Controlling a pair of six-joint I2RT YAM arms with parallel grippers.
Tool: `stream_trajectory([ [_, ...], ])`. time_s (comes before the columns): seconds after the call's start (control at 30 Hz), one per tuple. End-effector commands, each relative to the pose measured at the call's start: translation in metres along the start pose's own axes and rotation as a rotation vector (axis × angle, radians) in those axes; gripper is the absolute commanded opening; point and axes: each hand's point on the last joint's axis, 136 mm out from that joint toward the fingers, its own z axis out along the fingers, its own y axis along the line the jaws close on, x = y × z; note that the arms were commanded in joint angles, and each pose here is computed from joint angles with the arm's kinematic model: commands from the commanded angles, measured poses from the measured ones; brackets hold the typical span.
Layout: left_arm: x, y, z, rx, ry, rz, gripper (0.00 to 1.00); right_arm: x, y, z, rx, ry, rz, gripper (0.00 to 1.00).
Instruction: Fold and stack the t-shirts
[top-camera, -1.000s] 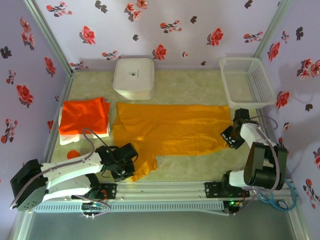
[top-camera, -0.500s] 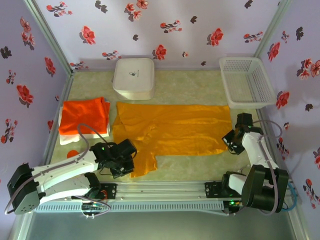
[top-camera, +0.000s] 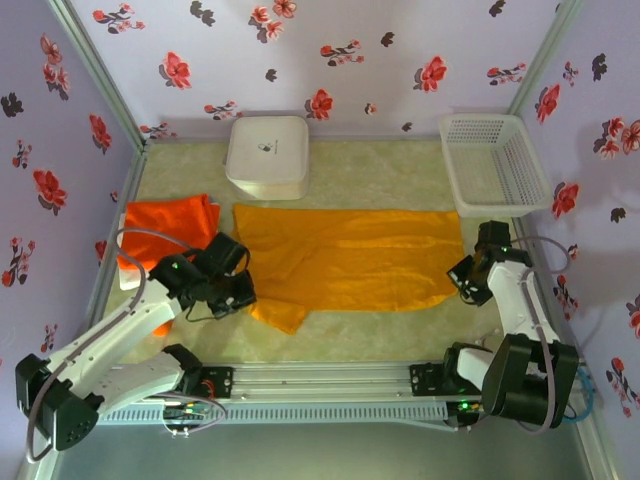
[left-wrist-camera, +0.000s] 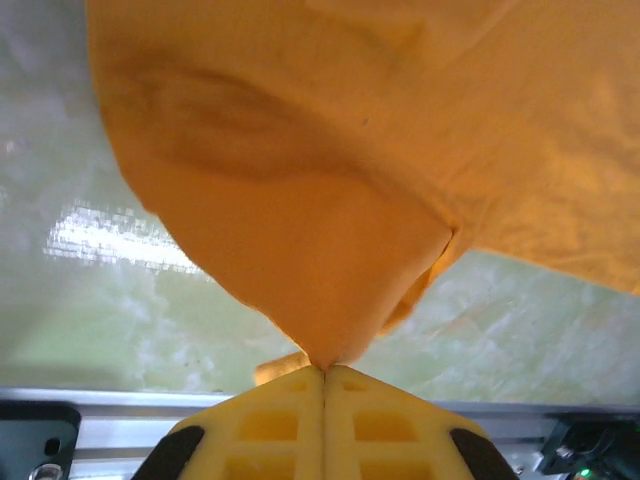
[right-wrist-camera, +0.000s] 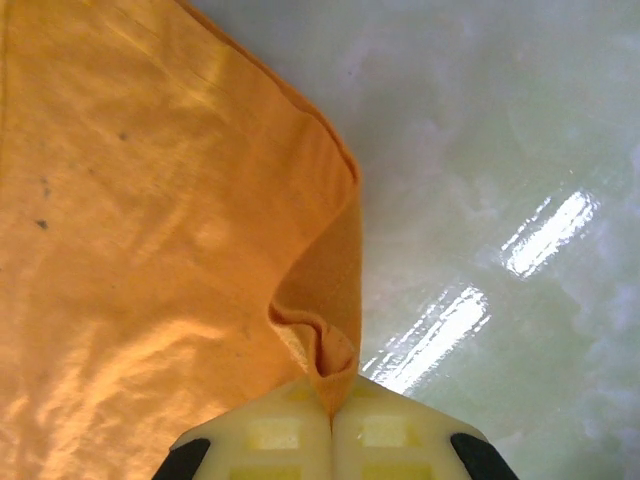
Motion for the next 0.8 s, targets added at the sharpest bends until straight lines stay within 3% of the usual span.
stream_trajectory([
  [0.0, -0.015, -0.005, -0.009, -0.010, 0.004, 0.089, 0.00, -0.007, 0.006, -0.004, -0.007, 0.008, -0.010, 0.00],
  [0.47, -0.115, -0.031, -0.027, -0.021, -0.085, 0.174, 0.00, -0.047, 0.033, 0.008, -0.044, -0.018, -0.032, 0.00],
  [0.77, -0.153, -0.031, -0.014, -0.048, -0.093, 0.187, 0.00, -0.077, 0.059, 0.007, -0.081, -0.055, -0.041, 0.00],
])
